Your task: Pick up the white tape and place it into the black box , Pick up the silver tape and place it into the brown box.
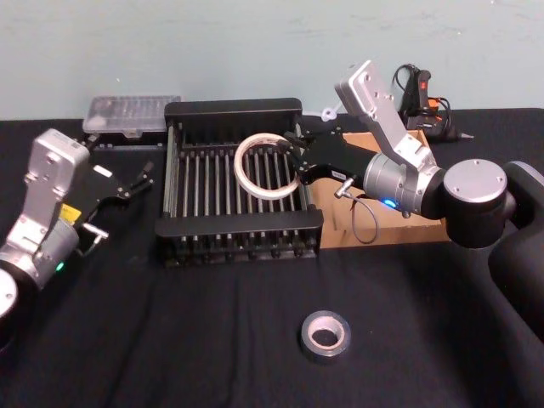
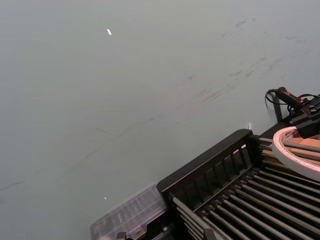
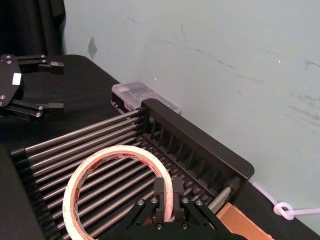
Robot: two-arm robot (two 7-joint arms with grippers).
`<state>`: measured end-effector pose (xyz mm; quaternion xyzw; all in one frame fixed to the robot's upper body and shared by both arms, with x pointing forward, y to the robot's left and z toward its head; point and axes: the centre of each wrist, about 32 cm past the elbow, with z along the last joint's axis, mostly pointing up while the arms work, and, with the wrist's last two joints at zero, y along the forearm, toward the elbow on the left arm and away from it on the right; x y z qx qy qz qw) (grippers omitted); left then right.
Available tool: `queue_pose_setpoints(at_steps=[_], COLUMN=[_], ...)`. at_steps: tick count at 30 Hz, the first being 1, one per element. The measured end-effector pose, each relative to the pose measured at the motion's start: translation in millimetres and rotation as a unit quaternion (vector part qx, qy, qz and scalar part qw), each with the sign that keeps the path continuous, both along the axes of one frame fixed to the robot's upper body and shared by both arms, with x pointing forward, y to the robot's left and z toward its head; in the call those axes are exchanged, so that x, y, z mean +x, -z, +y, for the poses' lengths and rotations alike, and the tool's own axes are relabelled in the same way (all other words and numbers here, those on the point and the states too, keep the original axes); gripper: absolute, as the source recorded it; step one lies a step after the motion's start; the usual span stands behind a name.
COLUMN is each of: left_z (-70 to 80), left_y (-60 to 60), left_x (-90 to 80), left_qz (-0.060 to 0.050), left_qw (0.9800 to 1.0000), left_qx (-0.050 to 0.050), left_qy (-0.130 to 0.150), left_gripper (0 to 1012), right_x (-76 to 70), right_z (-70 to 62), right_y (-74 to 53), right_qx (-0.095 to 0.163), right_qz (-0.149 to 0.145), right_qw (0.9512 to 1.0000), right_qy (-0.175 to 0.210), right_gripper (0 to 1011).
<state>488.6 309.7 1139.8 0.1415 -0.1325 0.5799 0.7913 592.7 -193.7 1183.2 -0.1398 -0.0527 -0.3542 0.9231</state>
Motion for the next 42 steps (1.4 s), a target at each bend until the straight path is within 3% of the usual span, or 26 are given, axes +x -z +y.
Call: queue_pose_setpoints(at_steps=[6, 27, 32, 42], left_z=[0.0, 0.0, 0.0, 0.0], left_y=[0.0, 0.0, 0.0, 0.0], left_x=[0.0, 0.0, 0.0, 0.0], left_qz=[0.0, 0.0, 0.0, 0.0], left_qw=[1.0, 1.0, 1.0, 1.0], left_qx=[0.0, 0.0, 0.0, 0.0], left_qy=[0.0, 0.0, 0.0, 0.0], left_gripper=[1001, 1001, 1001, 1001], right_x=[-0.1, -0.3, -0.3, -4.2], right_z=[-0.1, -0.5, -0.5, -3.1], right_y=[-0.1, -0.2, -0.2, -4.2], right_qx=[0.0, 0.001, 0.001, 0.003], right_qz=[0.0, 0.001, 0.001, -0.006], right_qw=[1.0, 1.0, 1.0, 1.0], right_qy=[0.0, 0.001, 0.001, 0.006], right_gripper=[200, 894, 999, 1002])
